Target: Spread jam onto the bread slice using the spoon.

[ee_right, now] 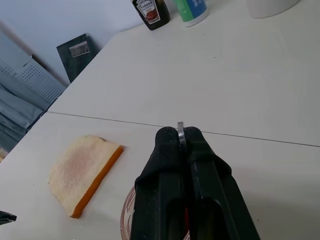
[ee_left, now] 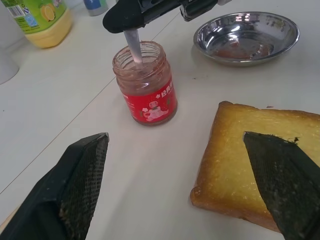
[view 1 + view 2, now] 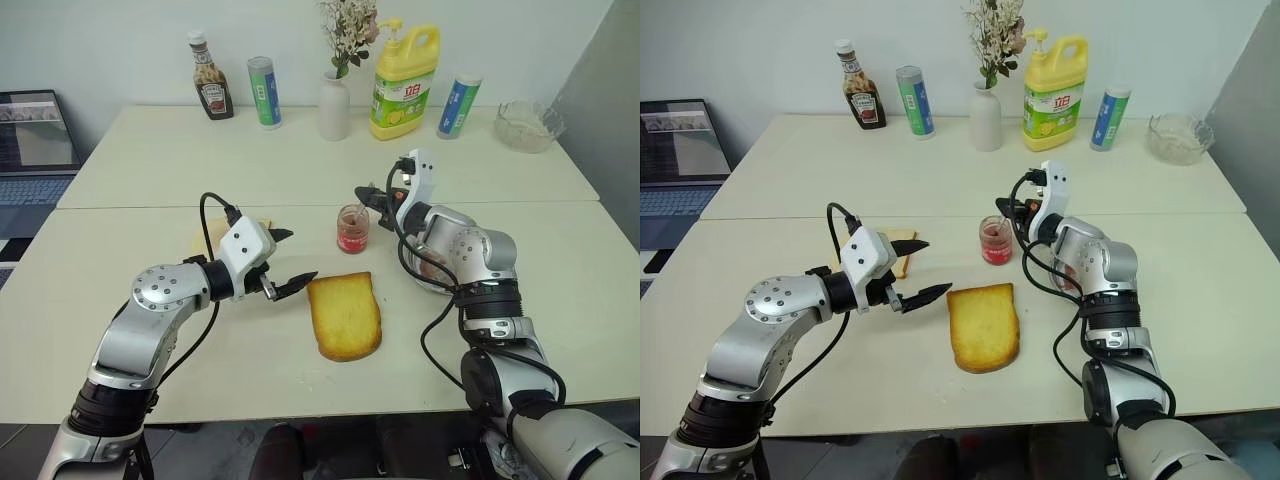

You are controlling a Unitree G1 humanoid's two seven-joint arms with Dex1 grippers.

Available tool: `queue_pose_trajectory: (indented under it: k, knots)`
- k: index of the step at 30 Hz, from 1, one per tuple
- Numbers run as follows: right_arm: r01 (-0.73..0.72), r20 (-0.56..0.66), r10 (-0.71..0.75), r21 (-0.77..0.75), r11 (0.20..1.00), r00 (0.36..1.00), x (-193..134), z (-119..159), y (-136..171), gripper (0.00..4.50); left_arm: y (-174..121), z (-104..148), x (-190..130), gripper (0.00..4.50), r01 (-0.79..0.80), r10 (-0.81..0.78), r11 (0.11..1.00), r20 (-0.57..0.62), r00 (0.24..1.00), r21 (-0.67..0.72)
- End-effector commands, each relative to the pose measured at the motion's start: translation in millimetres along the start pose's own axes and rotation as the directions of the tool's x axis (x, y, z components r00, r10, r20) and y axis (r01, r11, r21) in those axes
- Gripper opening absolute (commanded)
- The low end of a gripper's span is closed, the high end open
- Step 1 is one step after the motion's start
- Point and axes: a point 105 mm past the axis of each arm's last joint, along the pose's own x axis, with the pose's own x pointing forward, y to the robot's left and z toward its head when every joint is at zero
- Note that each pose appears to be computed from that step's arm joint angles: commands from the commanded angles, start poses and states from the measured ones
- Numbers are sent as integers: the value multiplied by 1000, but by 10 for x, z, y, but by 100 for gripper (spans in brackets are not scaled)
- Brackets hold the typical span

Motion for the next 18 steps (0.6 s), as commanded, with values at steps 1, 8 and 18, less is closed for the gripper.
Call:
queue_pose_trajectory:
  k: [1, 8, 18]
  knots:
    - [-58, 89, 59, -12, 998, 994, -16, 295, 177, 1, 22, 103, -3, 450, -15, 14, 999, 33, 999, 36]
    - [-54, 112, 51, 27, 998, 992, -49, 369, 157, 1, 10, 99, -1, 450, -13, 12, 999, 34, 999, 35]
    - [-52, 134, 40, 92, 994, 990, -84, 461, 133, 1, 11, 102, 6, 450, -11, 10, 999, 35, 999, 39]
